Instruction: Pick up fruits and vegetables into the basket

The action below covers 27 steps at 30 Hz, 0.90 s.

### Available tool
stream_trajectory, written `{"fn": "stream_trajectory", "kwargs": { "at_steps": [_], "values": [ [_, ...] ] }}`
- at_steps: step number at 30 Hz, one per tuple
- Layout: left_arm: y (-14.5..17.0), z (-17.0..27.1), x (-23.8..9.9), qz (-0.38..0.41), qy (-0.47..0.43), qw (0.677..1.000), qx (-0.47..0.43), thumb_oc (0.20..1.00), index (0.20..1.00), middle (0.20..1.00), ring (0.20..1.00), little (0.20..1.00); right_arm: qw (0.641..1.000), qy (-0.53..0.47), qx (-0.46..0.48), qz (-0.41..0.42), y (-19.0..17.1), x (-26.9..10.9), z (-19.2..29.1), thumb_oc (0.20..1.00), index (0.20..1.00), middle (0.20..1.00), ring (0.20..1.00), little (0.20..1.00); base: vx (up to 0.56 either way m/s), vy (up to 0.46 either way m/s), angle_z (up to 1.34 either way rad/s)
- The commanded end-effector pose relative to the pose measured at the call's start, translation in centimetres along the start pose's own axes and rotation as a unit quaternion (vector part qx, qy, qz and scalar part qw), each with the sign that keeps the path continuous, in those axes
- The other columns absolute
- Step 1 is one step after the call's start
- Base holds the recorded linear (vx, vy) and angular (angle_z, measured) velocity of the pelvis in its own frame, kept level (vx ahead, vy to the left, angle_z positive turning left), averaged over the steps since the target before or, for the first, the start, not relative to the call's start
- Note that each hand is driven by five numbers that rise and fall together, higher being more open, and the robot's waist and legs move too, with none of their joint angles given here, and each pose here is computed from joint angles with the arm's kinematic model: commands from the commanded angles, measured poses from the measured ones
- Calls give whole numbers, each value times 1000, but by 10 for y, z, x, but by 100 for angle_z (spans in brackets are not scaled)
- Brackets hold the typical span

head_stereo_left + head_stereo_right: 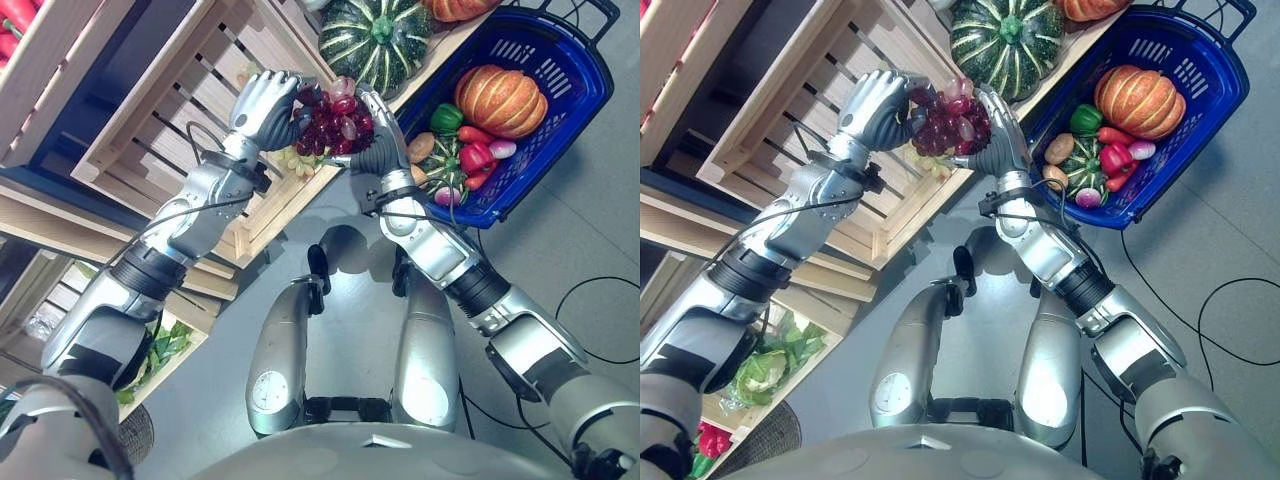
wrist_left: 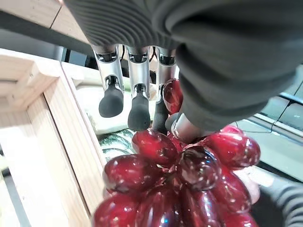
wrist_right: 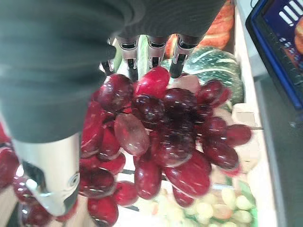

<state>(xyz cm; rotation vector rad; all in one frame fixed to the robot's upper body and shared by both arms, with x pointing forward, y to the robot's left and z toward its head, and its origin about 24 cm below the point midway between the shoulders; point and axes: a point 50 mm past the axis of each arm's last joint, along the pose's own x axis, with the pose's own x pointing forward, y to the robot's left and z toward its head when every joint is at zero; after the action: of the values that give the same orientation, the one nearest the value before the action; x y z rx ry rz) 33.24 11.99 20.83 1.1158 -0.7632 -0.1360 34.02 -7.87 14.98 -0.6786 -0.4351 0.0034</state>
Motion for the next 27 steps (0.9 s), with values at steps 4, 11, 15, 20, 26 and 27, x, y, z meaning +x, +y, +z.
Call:
{"fn": "stream_trajectory", "kwargs": {
  "at_steps": [4,11,15,20,26,27],
  "values": [
    [8,36,4,63,-101,990,-74,200,200,200,200,200,999,-47,2,3,5,8,24,1000,1000,1000,1000,1000,0,0,0],
    [11,38,5,88,-115,987,-68,200,200,200,200,200,997,13,-25,79,23,4,1,200,200,200,200,200,0,-28,1],
    [14,39,6,89,-129,985,-70,200,200,200,200,200,994,18,-27,101,26,4,-6,200,200,200,200,200,-5,-76,3],
    [12,46,6,68,-145,983,-89,200,200,200,200,200,994,-17,-7,105,27,5,2,200,200,200,200,200,-11,-33,5],
    [5,53,7,31,-158,979,-124,200,200,200,200,200,991,-59,43,114,27,5,17,200,200,200,200,200,-12,-11,4],
    [5,54,8,31,-158,979,-126,200,200,200,200,200,990,-60,51,117,28,4,18,200,200,200,200,200,-6,6,4]
  ]
}}
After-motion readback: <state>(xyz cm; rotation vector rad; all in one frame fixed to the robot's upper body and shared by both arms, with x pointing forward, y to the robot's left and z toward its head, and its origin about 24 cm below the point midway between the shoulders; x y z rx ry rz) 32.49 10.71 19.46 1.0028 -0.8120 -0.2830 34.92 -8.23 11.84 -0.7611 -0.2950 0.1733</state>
